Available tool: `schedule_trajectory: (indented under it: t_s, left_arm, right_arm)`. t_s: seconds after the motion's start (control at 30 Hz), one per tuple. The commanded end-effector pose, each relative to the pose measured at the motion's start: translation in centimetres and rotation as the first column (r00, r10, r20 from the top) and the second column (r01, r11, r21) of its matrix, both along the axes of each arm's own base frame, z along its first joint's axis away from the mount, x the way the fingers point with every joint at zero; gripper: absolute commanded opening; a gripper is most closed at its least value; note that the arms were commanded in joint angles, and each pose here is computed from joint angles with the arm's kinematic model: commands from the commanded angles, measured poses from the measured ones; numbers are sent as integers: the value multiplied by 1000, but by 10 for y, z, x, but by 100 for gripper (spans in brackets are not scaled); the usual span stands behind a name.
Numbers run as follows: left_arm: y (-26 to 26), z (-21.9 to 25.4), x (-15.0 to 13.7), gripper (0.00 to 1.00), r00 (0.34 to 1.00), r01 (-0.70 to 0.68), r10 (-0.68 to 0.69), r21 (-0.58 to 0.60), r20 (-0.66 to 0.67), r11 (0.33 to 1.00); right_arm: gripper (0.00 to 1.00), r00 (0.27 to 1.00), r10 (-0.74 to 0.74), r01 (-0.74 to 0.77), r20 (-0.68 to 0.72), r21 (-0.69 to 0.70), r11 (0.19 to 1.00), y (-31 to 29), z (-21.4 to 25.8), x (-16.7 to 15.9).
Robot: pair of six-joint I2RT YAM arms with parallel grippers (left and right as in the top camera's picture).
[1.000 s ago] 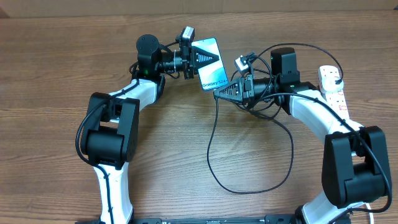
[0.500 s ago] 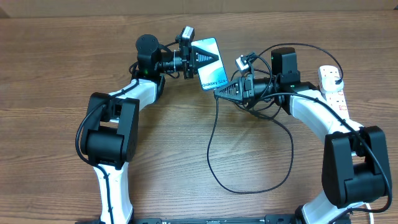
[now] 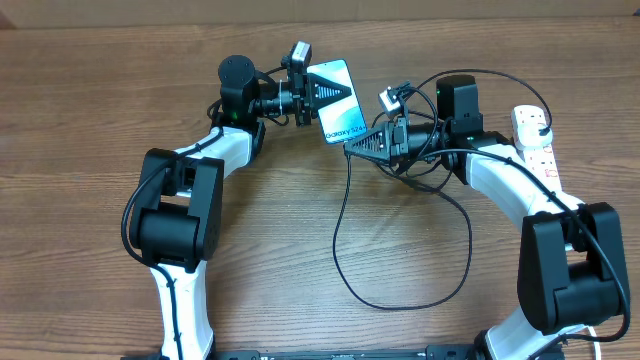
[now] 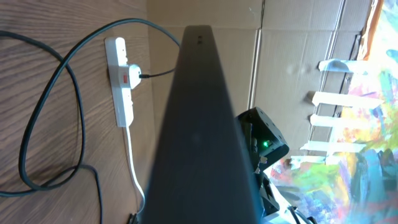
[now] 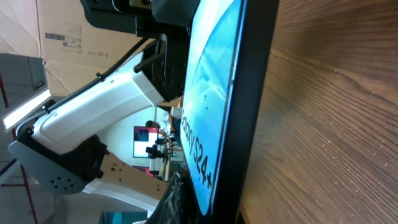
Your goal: Plug charger to phone and switch on socket
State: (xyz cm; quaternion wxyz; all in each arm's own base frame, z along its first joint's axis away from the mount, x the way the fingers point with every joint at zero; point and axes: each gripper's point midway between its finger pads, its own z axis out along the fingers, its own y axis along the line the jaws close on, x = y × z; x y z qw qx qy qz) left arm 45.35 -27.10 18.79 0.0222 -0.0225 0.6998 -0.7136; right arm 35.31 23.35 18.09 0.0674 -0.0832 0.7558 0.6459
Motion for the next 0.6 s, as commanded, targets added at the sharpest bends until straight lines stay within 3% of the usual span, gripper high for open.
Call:
schedule_trajectory:
  t_s: [0.0, 0.33, 0.57]
  left_arm:
    - [-11, 7, -20, 5, 994, 98, -98, 3, 52, 995]
    - [-21, 7, -27, 5, 991, 126, -126, 3, 54, 992]
    - [-8, 8, -10, 4, 997, 45, -45, -1, 64, 999]
  right_arm:
    - [4, 997, -44, 45, 59, -15, 999, -2, 12, 13]
    - [4, 996, -77, 79, 48, -37, 996, -3, 9, 19]
    - [4, 999, 26, -27, 33, 45, 999, 0, 23, 0]
